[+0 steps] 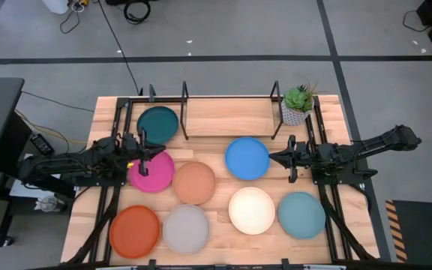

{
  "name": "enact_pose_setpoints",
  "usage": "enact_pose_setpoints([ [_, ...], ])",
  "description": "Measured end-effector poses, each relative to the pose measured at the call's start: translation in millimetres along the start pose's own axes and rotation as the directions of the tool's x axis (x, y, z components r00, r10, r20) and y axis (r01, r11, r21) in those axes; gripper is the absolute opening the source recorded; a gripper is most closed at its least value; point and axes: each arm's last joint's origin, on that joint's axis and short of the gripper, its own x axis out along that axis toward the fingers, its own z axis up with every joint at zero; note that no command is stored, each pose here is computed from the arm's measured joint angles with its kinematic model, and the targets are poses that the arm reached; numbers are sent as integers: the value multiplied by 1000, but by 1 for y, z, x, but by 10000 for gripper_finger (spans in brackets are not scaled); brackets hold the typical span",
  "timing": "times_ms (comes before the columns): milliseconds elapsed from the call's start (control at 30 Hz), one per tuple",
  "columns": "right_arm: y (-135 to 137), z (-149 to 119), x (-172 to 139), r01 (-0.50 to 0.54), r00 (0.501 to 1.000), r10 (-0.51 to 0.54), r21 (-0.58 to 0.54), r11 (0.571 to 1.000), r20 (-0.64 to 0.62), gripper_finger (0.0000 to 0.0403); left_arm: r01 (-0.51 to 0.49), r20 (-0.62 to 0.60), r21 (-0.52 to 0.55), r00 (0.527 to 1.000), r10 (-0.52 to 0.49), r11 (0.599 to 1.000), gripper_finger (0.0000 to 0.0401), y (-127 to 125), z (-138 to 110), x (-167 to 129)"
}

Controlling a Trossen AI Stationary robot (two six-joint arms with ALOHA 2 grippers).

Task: Place and stack plates onto a shelf
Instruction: Put the blue plate on the shelf

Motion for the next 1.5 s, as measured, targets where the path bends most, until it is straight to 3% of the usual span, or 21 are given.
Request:
enact_pose_setpoints([
  [233, 0, 0, 0, -1, 1000, 1, 2, 1000, 4, 13, 4, 34, -93, 999, -1, 996, 34, 0, 3, 0],
  [633, 2, 13, -1, -3, 992, 7, -32, 999, 123, 13, 10, 32, -242, 999, -2, 970, 34, 0, 3, 0],
  [733, 3, 14, 4, 5, 998, -1, -58, 998, 55, 12, 34, 45, -264, 999, -23, 964, 34, -1, 4, 0],
  [867, 3, 13, 14, 34, 990, -45, -83, 996, -130, 11, 46, 48, -280, 998, -34, 959, 34, -1, 5, 0],
  [1033, 8, 12, 31, -15, 960, -23, -135, 991, -278, 13, 46, 53, -296, 998, -32, 954, 34, -1, 5, 0],
  [1333, 18, 12, 61, -58, 852, -88, -259, 964, -516, 21, 45, 52, -308, 998, -30, 950, 34, -1, 5, 0],
  [1500, 27, 1, 72, -126, 794, -70, -275, 953, -604, 58, 70, 50, -282, 997, -58, 957, 34, -2, 5, 0],
])
